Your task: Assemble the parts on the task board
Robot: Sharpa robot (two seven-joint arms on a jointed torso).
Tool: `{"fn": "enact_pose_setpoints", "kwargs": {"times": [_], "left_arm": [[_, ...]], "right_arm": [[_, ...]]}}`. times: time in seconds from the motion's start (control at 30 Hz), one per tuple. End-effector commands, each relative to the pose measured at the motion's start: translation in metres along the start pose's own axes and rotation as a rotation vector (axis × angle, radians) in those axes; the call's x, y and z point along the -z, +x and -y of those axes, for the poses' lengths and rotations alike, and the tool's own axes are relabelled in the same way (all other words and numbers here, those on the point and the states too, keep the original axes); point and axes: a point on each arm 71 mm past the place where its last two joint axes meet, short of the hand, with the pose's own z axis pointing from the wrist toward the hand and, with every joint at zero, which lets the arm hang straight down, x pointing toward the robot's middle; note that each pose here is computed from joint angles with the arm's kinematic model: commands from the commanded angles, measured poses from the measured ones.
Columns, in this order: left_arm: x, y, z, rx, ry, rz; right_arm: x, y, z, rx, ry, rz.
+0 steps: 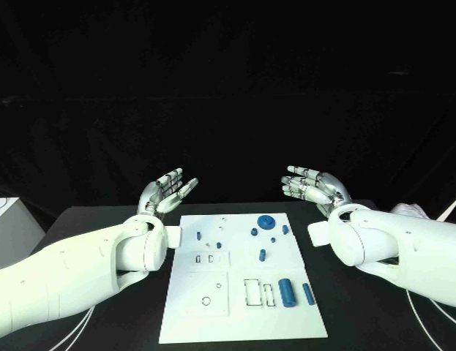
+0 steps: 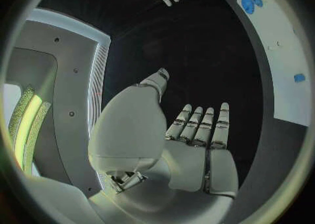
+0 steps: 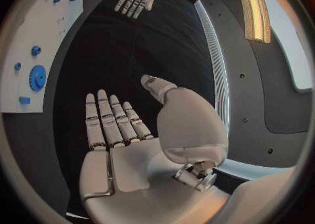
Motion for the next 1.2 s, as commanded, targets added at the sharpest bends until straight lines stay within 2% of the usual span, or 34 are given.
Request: {"fn": "enact_pose_setpoints", "kwargs": {"times": [0.03, 0.17, 0.2, 0.3, 0.47, 0.57, 0.93, 1.2], "left_arm": [[-0.0014, 0.0055, 0.0044, 0.056, 0.049, -0.066], [-0.0014, 0.0055, 0.0044, 0.056, 0.049, -0.066], [0.0009, 0.0013, 0.0062, 0.080, 0.035, -0.085], [0.0023, 0.0010, 0.0081, 0.091, 0.030, -0.116], [0.0054, -0.0006, 0.0167, 0.093, 0.036, -0.190], [0.0080, -0.0019, 0.0222, 0.093, 0.044, -0.220], [0.0232, 0.0026, 0.0425, 0.113, 0.076, -0.288], [0.0329, 0.0021, 0.0585, 0.140, 0.099, -0.327]], "right_arm": [[-0.002, 0.005, -0.001, 0.029, 0.023, -0.159], [-0.004, 0.003, -0.002, 0.039, 0.026, -0.172], [-0.005, 0.000, -0.009, 0.152, -0.054, -0.189], [-0.007, -0.001, -0.015, 0.209, -0.090, -0.193], [-0.013, -0.007, -0.029, 0.422, -0.185, -0.204], [-0.014, -0.008, -0.036, 0.540, -0.219, -0.223], [-0.014, -0.009, -0.050, 0.859, -0.242, -0.269], [-0.019, -0.005, -0.053, 1.053, -0.214, -0.271]]}}
